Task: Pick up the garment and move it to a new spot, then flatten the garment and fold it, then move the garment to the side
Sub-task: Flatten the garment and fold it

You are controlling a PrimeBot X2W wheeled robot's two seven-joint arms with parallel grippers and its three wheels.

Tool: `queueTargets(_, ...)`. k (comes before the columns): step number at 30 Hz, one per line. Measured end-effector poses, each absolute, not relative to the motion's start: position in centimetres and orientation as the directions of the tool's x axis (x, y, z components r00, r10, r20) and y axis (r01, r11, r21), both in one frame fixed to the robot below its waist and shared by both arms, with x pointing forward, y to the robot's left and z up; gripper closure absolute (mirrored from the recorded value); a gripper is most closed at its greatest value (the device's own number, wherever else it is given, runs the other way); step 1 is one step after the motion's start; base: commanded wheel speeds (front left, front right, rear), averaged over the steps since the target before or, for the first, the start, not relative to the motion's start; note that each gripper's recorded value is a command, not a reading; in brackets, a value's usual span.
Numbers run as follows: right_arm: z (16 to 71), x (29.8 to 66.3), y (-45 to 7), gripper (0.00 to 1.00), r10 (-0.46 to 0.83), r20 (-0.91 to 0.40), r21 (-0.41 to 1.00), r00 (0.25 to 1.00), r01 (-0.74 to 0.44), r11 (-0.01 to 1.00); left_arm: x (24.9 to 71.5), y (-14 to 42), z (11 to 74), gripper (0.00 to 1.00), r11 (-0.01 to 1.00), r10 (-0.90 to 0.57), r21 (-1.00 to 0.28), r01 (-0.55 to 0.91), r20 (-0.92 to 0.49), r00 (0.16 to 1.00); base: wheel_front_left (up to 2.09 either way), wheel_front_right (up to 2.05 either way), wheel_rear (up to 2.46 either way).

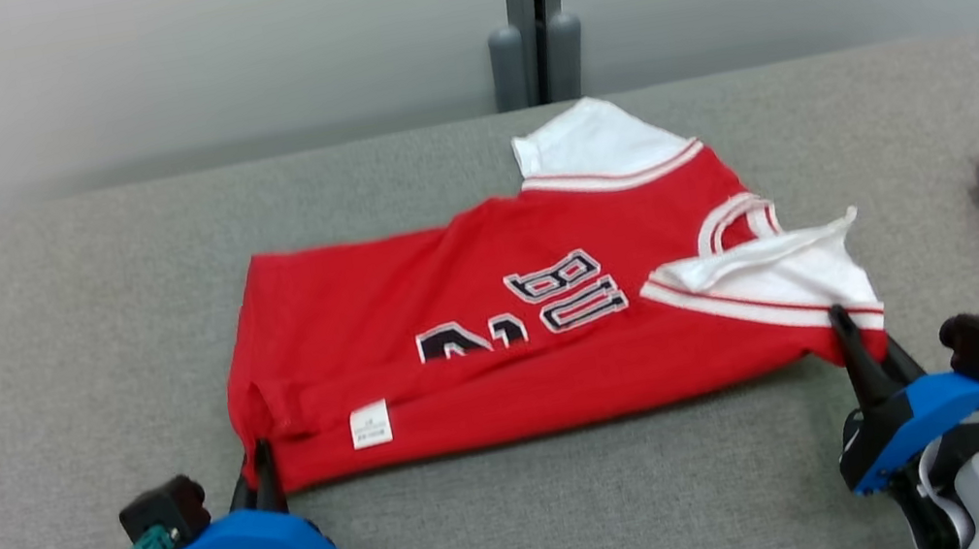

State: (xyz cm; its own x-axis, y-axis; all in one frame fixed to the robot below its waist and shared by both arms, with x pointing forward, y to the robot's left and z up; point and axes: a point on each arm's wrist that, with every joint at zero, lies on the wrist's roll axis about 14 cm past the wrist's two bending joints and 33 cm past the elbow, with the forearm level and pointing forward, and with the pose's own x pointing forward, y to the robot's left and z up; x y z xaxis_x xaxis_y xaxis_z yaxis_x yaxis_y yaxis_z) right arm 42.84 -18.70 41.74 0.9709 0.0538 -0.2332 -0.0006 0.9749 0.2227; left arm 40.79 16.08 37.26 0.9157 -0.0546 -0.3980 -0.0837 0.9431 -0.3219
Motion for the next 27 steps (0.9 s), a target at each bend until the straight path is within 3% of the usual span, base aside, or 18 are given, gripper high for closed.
queueTargets(14, 39.8, 35.1, -18.6, 1.0, 0.046, -0.29, 0.283, 0.956, 0.04, 0.958, 33.1, 16.4, 36.0, 1.0, 0.929, -0.05, -0.354, -0.112, -0.417, 0.908, 0.0, 0.0, 0.0)
queueTargets(20, 38.5, 33.8, -19.1, 1.0, 0.032, -0.327, 0.28, 0.944, 0.064, 0.958, 31.1, 16.2, 34.7, 1.0, 0.922, -0.053, -0.364, -0.13, -0.453, 0.89, 0.0, 0.0, 0.0)
queueTargets(21, 38.5, 33.8, -19.2, 0.83, 0.031, -0.328, 0.279, 0.944, 0.066, 0.958, 31.2, 16.1, 34.8, 1.0, 0.926, -0.057, -0.357, -0.12, -0.448, 0.892, 0.0, 0.0, 0.0)
queueTargets(22, 38.4, 33.9, -19.3, 0.57, 0.03, -0.329, 0.272, 0.944, 0.065, 0.96, 31.3, 16.0, 34.9, 0.82, 0.928, -0.057, -0.354, -0.118, -0.446, 0.893, 0.0, 0.0, 0.0)
queueTargets(23, 38.4, 33.9, -19.4, 0.0, 0.027, -0.33, 0.266, 0.944, 0.065, 0.962, 31.4, 16.0, 35.0, 0.33, 0.928, -0.055, -0.353, -0.118, -0.443, 0.895, 0.0, 0.0, 0.0)
queueTargets(24, 38.4, 34.1, -19.5, 0.0, 0.023, -0.33, 0.264, 0.944, 0.069, 0.962, 31.6, 16.0, 35.1, 0.04, 0.93, -0.053, -0.349, -0.116, -0.438, 0.897, 0.0, 0.0, 0.0)
queueTargets(27, 39.1, 34.9, -19.9, 0.0, 0.016, -0.309, 0.243, 0.951, 0.062, 0.968, 32.5, 15.9, 36.0, 0.0, 0.933, -0.048, -0.343, -0.106, -0.41, 0.911, 0.0, 0.0, 0.0)
